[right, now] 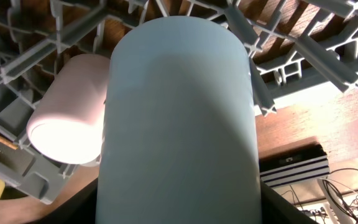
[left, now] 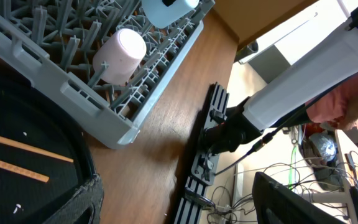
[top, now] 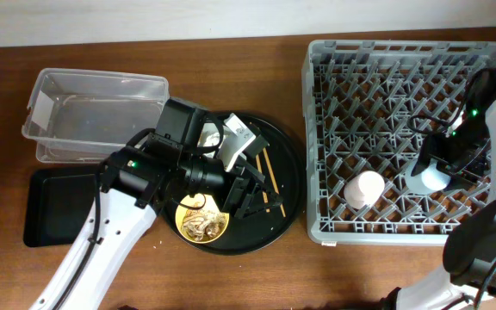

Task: Sort waste into correct bins and load items into the dishwasher rack
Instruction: 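Place the blue cup upside down in the rack with the right gripper, then grasp the yellow bowl with the left gripper and lift it, then tip the yellow bowl over the black tray to dump food scraps, then set the empty yellow bowl back on the round tray with the left gripper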

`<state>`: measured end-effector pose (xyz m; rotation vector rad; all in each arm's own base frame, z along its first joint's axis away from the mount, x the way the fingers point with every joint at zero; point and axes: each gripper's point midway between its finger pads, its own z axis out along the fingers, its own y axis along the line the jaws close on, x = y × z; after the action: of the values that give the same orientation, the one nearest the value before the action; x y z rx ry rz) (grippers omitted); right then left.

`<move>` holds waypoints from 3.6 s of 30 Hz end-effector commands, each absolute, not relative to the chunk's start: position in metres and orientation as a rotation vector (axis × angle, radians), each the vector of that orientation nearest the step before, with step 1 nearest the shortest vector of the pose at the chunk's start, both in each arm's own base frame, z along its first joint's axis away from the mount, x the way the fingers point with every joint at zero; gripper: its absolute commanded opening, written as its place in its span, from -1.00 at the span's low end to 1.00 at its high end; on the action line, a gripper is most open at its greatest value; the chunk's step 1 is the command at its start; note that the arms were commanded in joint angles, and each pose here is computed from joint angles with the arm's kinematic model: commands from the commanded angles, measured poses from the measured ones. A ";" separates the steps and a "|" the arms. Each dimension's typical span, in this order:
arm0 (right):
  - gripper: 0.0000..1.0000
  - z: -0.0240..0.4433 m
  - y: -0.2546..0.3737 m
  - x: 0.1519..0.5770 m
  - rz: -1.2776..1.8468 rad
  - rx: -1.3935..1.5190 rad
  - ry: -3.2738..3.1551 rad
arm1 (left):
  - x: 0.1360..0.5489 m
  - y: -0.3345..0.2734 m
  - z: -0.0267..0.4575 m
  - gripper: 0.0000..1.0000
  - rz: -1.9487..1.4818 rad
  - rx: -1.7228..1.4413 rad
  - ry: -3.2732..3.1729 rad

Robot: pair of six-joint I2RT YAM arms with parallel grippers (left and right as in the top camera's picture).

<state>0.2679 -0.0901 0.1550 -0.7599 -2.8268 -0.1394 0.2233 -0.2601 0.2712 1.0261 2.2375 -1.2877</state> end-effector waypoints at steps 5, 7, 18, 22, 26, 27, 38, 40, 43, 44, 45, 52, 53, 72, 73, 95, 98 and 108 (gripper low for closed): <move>0.82 0.127 -0.091 0.272 -0.164 -0.764 -2.818 | 0.222 -0.259 0.279 0.52 -1.262 1.031 2.217; 0.82 0.157 -0.076 0.286 -0.323 -0.720 -2.899 | 0.226 -0.255 0.273 0.52 -1.205 1.012 2.249; 0.93 0.398 0.062 0.142 -0.869 -0.047 -3.790 | 0.232 -0.158 0.119 0.11 -0.089 0.373 2.820; 0.93 0.401 0.080 0.118 -1.041 0.139 -3.768 | 0.235 -0.161 0.064 -0.23 -0.086 0.323 2.826; 0.93 0.365 0.081 0.123 -1.025 0.077 -3.643 | 0.248 -0.171 0.040 -0.30 -0.088 0.323 2.822; 0.93 0.355 0.083 0.125 -1.030 0.067 -3.599 | 0.247 -0.173 0.030 -0.33 -0.086 0.331 2.847; 0.92 0.347 0.083 0.128 -0.993 0.178 -3.606 | 0.251 -0.176 0.089 -1.00 0.015 0.446 2.815; 0.92 0.349 0.083 0.131 -0.997 0.185 -3.617 | 0.253 -0.167 0.129 -0.99 0.031 0.446 2.806; 0.92 0.350 0.083 0.133 -0.999 0.192 -3.626 | 0.266 -0.139 0.152 -1.00 -0.071 0.381 2.846; 0.91 0.350 0.083 0.133 -0.999 0.192 -3.626 | 0.271 -0.127 0.153 -1.00 -0.188 0.347 2.870; 0.92 0.350 0.083 0.133 -0.998 0.191 -3.627 | 0.276 -0.118 0.154 -1.00 -0.276 0.324 2.875; 0.92 0.350 0.081 0.133 -0.987 0.188 -3.634 | 0.318 -0.024 0.164 -1.00 -1.163 -0.027 2.523; 0.92 0.350 0.081 0.133 -0.987 0.188 -3.634 | 0.321 -0.014 0.163 -1.00 -1.257 -0.073 2.442; 0.93 0.351 0.083 0.133 -1.006 0.171 -3.623 | 0.303 0.035 0.183 -1.00 -1.531 -0.272 1.804; 0.92 0.351 0.083 0.133 -1.007 0.171 -3.622 | 0.305 0.037 0.171 -1.00 -1.436 -0.159 1.876; 1.00 0.357 0.066 0.153 -0.878 0.053 -3.746 | 0.216 -0.102 0.247 -1.00 -0.326 0.297 2.534; 0.97 0.357 0.066 0.152 -0.877 0.050 -3.742 | 0.218 -0.143 0.242 -1.00 -0.313 0.483 2.500; 0.97 0.355 0.066 0.151 -0.873 0.047 -3.735 | 0.221 -0.243 0.033 -1.00 -0.080 0.688 2.997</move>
<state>0.1512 0.0670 0.3549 0.0385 -3.7252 -0.8858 0.2316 -0.2373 0.0524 0.7859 2.9038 -0.0794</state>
